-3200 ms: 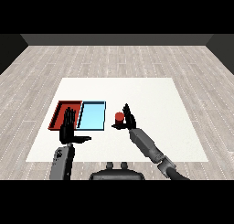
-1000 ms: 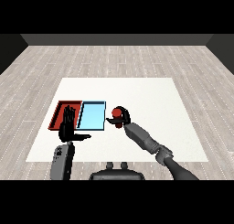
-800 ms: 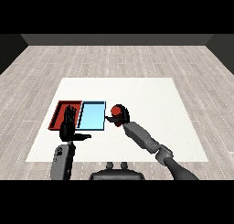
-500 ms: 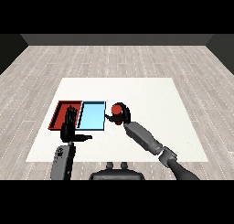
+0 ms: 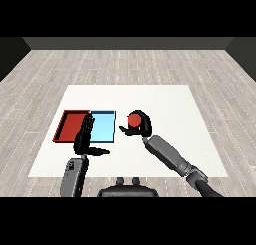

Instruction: Pick the red can and put it in the red box

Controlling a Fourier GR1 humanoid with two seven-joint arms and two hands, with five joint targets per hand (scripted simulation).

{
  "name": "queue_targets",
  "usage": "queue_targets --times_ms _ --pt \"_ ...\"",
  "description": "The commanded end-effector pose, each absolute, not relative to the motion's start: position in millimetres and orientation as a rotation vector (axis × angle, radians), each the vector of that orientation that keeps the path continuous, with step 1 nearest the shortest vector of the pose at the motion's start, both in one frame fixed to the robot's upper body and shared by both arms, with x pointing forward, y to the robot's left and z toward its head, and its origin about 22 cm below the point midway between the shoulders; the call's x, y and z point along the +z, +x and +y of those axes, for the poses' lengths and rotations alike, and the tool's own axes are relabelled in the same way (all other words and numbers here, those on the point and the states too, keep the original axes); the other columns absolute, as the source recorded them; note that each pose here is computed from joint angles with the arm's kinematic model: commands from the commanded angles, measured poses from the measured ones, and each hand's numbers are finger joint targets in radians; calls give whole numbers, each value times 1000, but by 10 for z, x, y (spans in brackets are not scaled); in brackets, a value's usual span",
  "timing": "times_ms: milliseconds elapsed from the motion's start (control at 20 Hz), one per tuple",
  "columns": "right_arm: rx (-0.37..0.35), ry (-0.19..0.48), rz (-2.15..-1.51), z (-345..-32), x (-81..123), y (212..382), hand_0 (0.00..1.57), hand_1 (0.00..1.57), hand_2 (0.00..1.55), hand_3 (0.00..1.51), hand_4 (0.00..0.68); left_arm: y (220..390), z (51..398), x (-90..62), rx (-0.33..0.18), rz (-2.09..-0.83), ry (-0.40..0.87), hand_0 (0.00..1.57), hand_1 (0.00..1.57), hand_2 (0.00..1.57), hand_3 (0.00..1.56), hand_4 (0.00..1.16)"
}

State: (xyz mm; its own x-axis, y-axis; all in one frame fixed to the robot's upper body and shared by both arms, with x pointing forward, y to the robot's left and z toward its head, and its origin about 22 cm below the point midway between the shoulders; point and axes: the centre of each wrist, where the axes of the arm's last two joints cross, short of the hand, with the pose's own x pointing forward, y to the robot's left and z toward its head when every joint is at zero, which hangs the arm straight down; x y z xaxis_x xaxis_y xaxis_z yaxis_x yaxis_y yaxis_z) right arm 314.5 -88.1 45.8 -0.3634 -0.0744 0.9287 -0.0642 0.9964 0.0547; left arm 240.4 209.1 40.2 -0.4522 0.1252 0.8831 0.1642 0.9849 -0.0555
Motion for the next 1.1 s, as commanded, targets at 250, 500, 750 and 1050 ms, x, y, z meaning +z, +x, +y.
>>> queue_targets --times_ms 250,500,750,1050 --pt "-9 112 -1995 -1016 655 3194 1449 1449 1407 1384 636 2530 1649 547 -139 -1969 -227 0 0 0 0 0" --pt "-40 125 -2062 -1042 656 2956 1421 1421 1410 1395 627 2581 1313 472 -185 -1955 -203 0 0 0 0 0" --pt "-25 153 -2087 -1142 751 2980 1446 1446 1427 1395 611 2503 1346 505 -196 -1899 -221 0 0 0 0 0" --pt "4 167 -2085 -1081 743 2840 1445 1445 1439 1395 634 2671 1118 269 -191 -1850 -233 0 0 0 0 0"
